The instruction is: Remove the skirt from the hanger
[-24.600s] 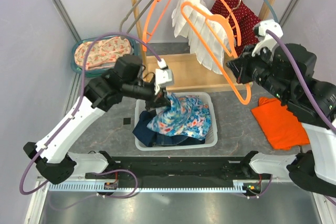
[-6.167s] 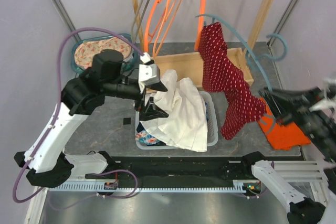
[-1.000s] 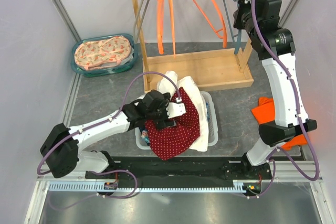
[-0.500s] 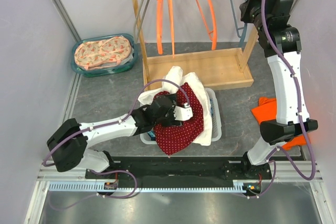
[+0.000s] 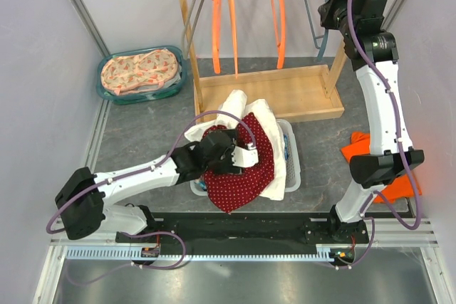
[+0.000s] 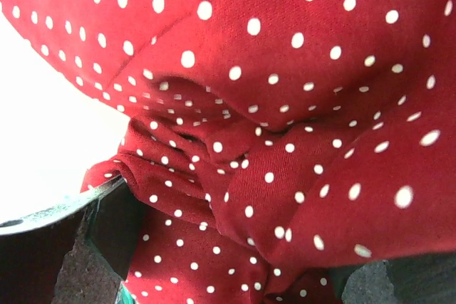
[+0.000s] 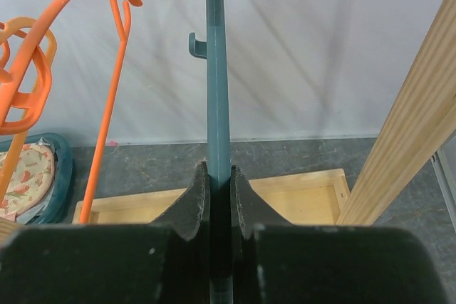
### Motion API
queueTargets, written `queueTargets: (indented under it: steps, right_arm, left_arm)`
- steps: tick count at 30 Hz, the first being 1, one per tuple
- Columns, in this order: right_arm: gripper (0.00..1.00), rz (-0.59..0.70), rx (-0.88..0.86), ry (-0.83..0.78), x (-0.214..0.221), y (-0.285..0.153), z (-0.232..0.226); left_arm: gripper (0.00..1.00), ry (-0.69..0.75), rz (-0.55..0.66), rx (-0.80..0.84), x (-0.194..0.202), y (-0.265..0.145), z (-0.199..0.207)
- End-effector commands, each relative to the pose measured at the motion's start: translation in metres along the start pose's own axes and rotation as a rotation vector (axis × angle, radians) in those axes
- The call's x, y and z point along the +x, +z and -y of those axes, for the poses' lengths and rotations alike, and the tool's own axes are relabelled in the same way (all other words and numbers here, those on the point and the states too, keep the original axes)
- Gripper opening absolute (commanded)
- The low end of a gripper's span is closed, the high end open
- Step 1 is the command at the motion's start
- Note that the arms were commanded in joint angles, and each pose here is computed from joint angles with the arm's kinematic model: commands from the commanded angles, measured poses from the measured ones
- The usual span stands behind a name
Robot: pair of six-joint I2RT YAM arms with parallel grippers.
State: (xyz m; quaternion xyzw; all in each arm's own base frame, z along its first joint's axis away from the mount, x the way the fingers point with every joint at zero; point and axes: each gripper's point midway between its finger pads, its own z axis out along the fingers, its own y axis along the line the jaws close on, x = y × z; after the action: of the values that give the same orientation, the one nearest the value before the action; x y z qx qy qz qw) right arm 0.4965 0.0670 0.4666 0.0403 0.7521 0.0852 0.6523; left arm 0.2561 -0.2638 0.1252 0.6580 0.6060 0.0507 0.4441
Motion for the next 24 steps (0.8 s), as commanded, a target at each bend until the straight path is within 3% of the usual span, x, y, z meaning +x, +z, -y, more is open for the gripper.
queueTargets:
  steps: [1,3,4,5,6,8,14,17,24]
  right_arm:
    - [0.01,0.010,-0.028,0.027,-0.001,-0.004,-0.005]
    - [0.20,0.013,-0.021,0.032,-0.002,-0.010,-0.003]
    - [0.49,0.012,-0.013,0.033,-0.001,-0.015,-0.002]
    - [0.65,0.013,-0.007,0.035,-0.001,-0.018,0.000]
    - [0.72,0.019,0.006,0.035,-0.002,-0.022,0.002]
    - [0.96,0.027,0.024,0.035,-0.004,-0.033,0.006]
    - [0.98,0.072,0.063,0.061,-0.017,-0.082,0.014]
    - [0.98,0.040,0.068,0.088,-0.001,-0.114,0.017]
    - [0.98,-0.172,-0.035,0.079,0.099,-0.179,0.007]
  left_arm:
    - [1.00,-0.090,-0.138,0.140,0.004,-0.034,0.006]
    - [1.00,-0.172,-0.028,0.097,-0.036,-0.055,-0.027]
    - [1.00,-0.193,-0.008,0.091,-0.043,-0.064,-0.035]
    - [0.99,-0.207,0.041,0.100,-0.056,-0.072,-0.040]
    - [1.00,-0.229,0.099,0.086,-0.073,-0.085,-0.054]
    - [1.00,-0.248,0.137,0.097,-0.084,-0.100,-0.061]
    - [1.00,-0.306,0.291,0.092,-0.127,-0.157,-0.096]
    - [1.00,-0.317,0.373,0.109,-0.141,-0.191,-0.104]
    - [1.00,-0.380,0.357,-0.004,-0.110,-0.213,-0.126]
